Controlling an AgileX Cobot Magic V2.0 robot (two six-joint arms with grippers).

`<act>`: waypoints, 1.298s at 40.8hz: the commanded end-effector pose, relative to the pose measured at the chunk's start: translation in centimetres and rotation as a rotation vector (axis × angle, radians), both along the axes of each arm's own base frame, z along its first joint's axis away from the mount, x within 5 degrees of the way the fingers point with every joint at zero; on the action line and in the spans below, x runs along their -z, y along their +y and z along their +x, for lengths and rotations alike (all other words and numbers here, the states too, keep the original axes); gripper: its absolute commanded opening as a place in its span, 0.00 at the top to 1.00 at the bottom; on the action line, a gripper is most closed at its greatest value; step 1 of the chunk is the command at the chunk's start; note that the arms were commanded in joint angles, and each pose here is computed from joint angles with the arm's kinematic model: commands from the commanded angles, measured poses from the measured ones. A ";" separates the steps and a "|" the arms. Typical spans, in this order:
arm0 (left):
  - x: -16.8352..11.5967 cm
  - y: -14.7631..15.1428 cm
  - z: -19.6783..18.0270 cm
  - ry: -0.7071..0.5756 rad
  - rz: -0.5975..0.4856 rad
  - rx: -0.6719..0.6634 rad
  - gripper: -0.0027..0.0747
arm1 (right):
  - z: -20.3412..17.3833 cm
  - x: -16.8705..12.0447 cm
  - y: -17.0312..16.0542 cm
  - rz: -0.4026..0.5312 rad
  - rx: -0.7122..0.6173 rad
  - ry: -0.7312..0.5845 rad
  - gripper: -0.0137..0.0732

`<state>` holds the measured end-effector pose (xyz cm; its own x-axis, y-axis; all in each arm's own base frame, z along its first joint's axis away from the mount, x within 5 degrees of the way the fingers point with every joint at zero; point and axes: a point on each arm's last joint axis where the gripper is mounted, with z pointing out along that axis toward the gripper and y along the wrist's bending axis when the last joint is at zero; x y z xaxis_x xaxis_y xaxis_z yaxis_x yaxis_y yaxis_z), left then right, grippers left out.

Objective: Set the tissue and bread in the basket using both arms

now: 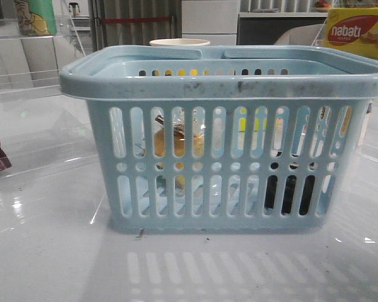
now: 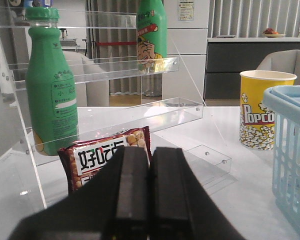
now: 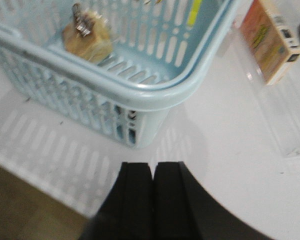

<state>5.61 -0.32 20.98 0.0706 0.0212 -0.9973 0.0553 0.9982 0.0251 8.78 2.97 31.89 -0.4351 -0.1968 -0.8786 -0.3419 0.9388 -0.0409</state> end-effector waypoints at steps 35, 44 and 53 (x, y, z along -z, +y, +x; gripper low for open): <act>-0.7 0.0 -0.2 -0.099 -0.023 0.004 0.85 | -3.3 11.2 -3.0 0.098 0.321 -0.577 0.78; -0.7 0.0 -0.2 -0.099 -0.023 0.004 0.85 | -3.4 10.7 -3.0 0.193 0.335 -0.621 0.78; -0.7 0.0 -0.2 -0.099 -0.023 0.004 0.85 | -3.4 10.6 -3.0 0.234 0.341 -0.635 0.78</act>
<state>5.61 -0.32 20.98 0.0706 0.0212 -0.9973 0.0553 0.9982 0.0251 5.68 0.03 20.15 0.0389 0.0711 -0.9967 -0.0065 0.9975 0.0709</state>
